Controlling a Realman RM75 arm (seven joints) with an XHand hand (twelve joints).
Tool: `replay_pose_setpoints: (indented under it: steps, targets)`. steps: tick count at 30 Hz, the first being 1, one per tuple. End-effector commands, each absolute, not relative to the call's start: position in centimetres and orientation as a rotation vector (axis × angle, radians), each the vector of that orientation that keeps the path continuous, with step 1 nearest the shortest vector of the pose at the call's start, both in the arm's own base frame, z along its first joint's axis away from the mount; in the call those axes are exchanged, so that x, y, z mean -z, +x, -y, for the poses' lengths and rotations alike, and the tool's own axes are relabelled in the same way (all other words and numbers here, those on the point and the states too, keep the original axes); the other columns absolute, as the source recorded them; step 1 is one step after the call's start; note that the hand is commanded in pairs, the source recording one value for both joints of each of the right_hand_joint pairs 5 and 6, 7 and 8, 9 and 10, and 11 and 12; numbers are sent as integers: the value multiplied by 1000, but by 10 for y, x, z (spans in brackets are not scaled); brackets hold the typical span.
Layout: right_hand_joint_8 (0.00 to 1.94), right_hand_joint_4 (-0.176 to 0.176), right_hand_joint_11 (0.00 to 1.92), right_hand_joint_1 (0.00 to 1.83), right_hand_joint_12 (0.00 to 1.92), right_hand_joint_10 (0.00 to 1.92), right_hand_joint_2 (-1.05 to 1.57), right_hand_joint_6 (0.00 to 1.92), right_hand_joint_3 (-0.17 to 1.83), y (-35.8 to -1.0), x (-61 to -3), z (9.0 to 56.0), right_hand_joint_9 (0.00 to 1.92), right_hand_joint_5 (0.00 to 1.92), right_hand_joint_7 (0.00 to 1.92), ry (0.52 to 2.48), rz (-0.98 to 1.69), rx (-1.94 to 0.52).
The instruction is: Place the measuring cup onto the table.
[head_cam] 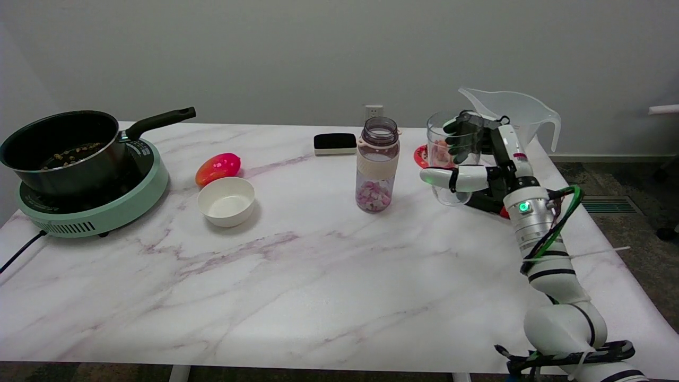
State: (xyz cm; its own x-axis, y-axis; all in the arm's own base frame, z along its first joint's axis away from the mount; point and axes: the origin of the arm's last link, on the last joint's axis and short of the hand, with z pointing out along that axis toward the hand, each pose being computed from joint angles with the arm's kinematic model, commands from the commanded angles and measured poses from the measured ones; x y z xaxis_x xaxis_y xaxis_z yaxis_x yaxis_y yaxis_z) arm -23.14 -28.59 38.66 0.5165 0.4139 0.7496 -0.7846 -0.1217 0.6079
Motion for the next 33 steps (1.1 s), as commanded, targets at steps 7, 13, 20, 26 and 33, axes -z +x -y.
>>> replay_pose_setpoints:
  steps: [7,13,20,26,33]
  targets:
    - [1765,0,1347,1212,1347,1519,1571,1920,291,-289,-378,283,1519,1920,1765,1211,325,-1264]
    - [1764,0,1348,1212,1348,1521,1571,1920,284,-304,-366,296,1521,1920,1764,1265,163,-1084]
    - [1760,0,1347,1215,1347,1521,1571,1920,277,-305,-355,301,1521,1920,1760,1276,11,-1009]
    - [1754,0,1341,1217,1341,1521,1571,1920,275,-292,-344,292,1521,1920,1754,1307,-32,-1015]
    - [1747,0,1339,1226,1339,1519,1571,1907,275,-274,-331,278,1519,1907,1747,1299,-73,-1068]
